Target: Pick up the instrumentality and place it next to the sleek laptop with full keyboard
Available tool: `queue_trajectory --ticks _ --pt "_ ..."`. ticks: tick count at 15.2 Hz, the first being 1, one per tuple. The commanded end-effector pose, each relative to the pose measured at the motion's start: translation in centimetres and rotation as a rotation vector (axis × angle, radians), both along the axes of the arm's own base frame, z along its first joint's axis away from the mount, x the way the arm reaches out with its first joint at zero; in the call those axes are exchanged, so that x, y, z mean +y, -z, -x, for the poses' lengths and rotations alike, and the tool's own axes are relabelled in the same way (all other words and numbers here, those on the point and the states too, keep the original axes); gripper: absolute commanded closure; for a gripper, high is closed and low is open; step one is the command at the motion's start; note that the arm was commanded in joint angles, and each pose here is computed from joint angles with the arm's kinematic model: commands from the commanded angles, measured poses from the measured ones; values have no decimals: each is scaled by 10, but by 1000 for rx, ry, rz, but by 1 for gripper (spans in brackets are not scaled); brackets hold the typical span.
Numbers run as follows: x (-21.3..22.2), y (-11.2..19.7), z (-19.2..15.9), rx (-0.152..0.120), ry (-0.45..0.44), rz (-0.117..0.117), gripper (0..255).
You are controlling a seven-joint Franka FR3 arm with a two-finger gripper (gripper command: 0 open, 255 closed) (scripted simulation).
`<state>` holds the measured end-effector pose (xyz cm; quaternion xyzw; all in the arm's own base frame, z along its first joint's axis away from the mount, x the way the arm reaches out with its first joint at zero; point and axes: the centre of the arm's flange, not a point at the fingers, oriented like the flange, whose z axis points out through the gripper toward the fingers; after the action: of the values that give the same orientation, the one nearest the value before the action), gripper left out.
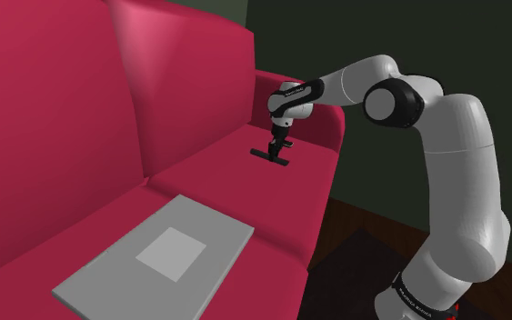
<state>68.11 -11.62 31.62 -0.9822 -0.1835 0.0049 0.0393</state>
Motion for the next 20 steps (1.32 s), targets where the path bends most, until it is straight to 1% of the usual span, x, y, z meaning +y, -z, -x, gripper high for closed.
queue_trajectory --ticks 1,8,20 --pt "1 2 0 3 -2 -2 255" --pt "1 2 0 3 -2 -2 255" --pt "1 -62 0 3 -2 -2 255"
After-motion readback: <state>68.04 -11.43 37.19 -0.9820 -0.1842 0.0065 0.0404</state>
